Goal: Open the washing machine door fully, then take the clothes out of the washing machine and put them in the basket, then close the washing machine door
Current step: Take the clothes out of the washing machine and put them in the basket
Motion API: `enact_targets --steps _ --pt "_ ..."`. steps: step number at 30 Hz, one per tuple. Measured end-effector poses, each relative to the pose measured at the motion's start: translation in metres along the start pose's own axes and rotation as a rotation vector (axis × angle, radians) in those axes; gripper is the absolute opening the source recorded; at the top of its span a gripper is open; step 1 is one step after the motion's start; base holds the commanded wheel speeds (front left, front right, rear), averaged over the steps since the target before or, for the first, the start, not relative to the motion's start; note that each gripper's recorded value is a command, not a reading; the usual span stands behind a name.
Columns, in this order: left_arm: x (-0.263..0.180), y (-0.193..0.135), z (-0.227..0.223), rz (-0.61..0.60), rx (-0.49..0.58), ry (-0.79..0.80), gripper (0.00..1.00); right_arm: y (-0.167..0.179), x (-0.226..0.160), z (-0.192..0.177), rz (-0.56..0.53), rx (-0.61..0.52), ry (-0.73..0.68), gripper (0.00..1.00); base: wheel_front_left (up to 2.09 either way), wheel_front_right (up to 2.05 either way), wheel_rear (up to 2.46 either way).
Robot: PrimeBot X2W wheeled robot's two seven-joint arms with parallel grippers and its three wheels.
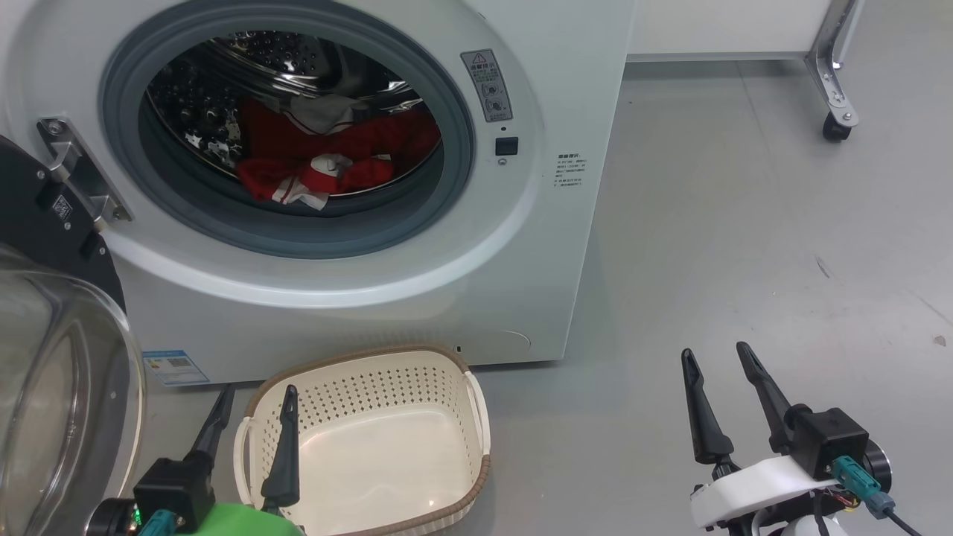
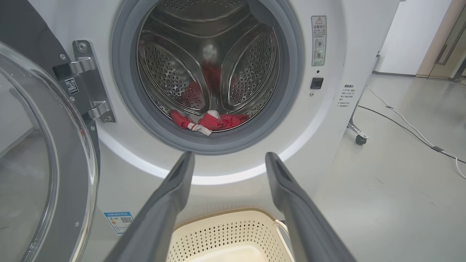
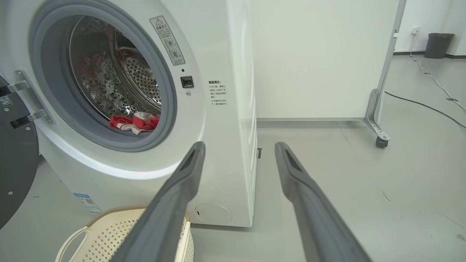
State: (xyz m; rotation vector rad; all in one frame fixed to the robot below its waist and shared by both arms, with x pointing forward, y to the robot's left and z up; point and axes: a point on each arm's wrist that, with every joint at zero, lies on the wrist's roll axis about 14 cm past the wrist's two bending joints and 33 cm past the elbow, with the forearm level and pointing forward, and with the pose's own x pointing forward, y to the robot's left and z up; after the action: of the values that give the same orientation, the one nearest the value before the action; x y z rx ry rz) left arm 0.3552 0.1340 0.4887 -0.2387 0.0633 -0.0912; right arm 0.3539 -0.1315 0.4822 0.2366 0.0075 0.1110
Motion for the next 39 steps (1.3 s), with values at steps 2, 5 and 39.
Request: enact_targets --steps 2,5,39 --pt "0.000 0.000 0.000 0.000 0.000 0.001 1.00 0.000 0.000 0.000 0.000 0.000 0.001 1.00 0.00 0.00 0.00" --pt "0.000 0.000 -0.001 0.001 0.000 0.004 1.00 0.000 0.000 -0.001 0.000 0.000 0.004 1.00 0.00 0.00 0.00" --pt "0.089 0.007 -0.034 -0.011 0.071 0.106 1.00 0.003 0.059 -0.030 0.037 0.003 0.062 1.00 0.00 0.00 0.00"
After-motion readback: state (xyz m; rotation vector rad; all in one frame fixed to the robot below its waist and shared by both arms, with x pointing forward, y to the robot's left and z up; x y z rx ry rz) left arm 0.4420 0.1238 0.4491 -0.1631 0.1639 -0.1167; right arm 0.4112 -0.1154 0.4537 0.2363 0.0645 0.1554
